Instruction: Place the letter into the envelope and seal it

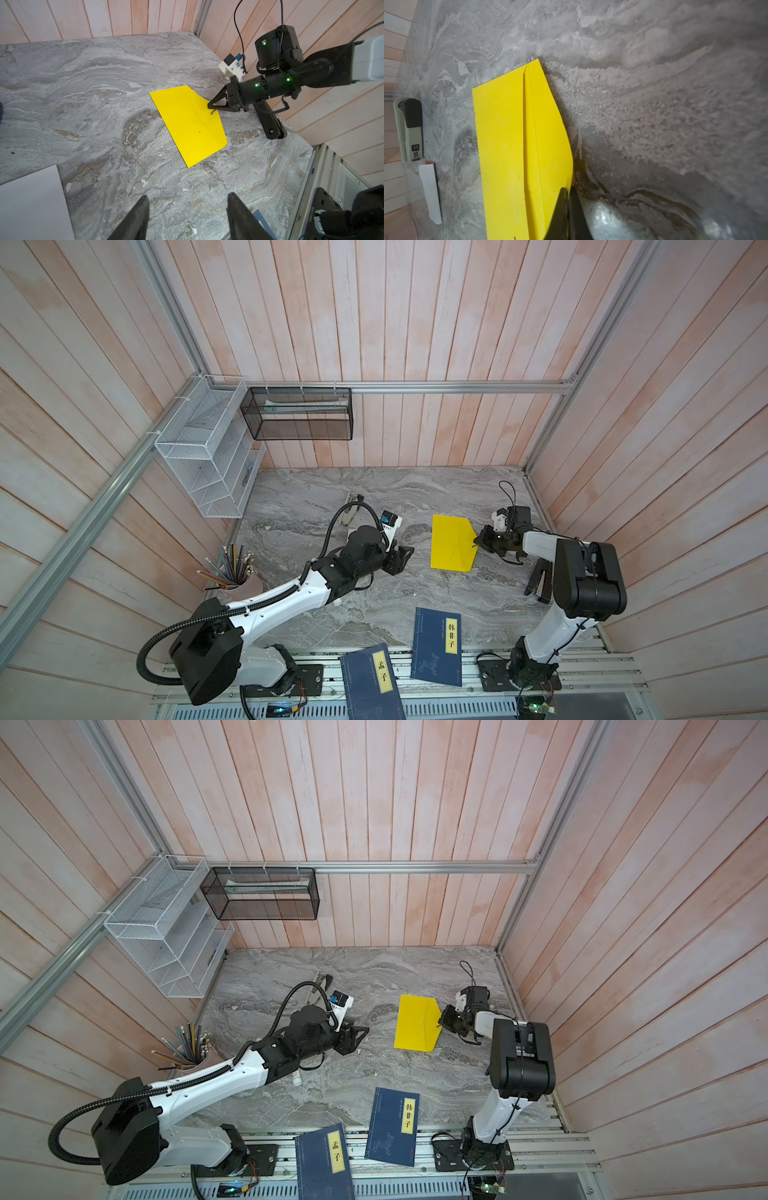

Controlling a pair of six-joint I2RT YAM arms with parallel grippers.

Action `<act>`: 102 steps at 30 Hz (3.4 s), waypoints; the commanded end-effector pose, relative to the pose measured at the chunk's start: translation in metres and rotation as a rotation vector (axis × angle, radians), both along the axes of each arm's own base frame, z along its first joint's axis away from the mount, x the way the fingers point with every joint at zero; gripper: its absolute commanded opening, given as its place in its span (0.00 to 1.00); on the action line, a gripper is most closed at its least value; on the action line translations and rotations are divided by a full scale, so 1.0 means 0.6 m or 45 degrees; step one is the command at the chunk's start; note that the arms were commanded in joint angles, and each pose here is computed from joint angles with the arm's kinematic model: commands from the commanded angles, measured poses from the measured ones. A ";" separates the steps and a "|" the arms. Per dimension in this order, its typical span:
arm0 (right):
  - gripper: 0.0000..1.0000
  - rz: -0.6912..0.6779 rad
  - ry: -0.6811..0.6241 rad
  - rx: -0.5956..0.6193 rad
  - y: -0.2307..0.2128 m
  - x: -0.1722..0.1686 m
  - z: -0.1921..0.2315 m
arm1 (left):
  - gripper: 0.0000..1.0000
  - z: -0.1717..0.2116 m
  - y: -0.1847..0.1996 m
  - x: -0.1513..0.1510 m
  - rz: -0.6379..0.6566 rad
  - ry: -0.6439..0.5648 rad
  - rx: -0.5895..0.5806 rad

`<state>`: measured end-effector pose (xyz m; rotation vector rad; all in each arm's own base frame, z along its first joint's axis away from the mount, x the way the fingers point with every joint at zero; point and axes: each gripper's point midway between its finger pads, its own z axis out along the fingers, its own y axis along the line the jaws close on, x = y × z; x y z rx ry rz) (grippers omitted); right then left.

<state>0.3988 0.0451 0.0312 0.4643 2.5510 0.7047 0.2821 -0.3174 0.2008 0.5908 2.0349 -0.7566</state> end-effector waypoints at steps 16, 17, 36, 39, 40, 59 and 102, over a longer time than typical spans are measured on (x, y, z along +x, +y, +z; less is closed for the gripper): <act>0.00 0.190 -0.060 0.123 0.168 -0.010 0.077 | 0.61 0.053 0.042 0.000 0.084 -0.137 0.043; 0.00 0.189 -0.065 0.130 0.175 -0.010 0.080 | 0.61 0.054 0.043 -0.001 0.085 -0.139 0.044; 0.00 0.128 -0.069 0.191 0.271 -0.052 0.071 | 0.61 0.060 0.060 -0.001 0.124 -0.162 0.057; 0.00 0.126 -0.050 0.188 0.270 -0.064 0.057 | 0.62 0.060 0.062 -0.001 0.125 -0.163 0.062; 0.00 0.136 -0.047 0.184 0.271 -0.067 0.054 | 0.61 0.059 0.062 -0.001 0.124 -0.162 0.063; 0.45 0.140 -0.048 0.117 0.259 -0.093 0.060 | 0.64 0.054 0.074 0.007 0.147 -0.161 0.071; 0.46 0.467 -0.013 0.291 0.588 -0.032 0.093 | 0.73 -0.171 0.318 0.148 0.608 0.633 -0.119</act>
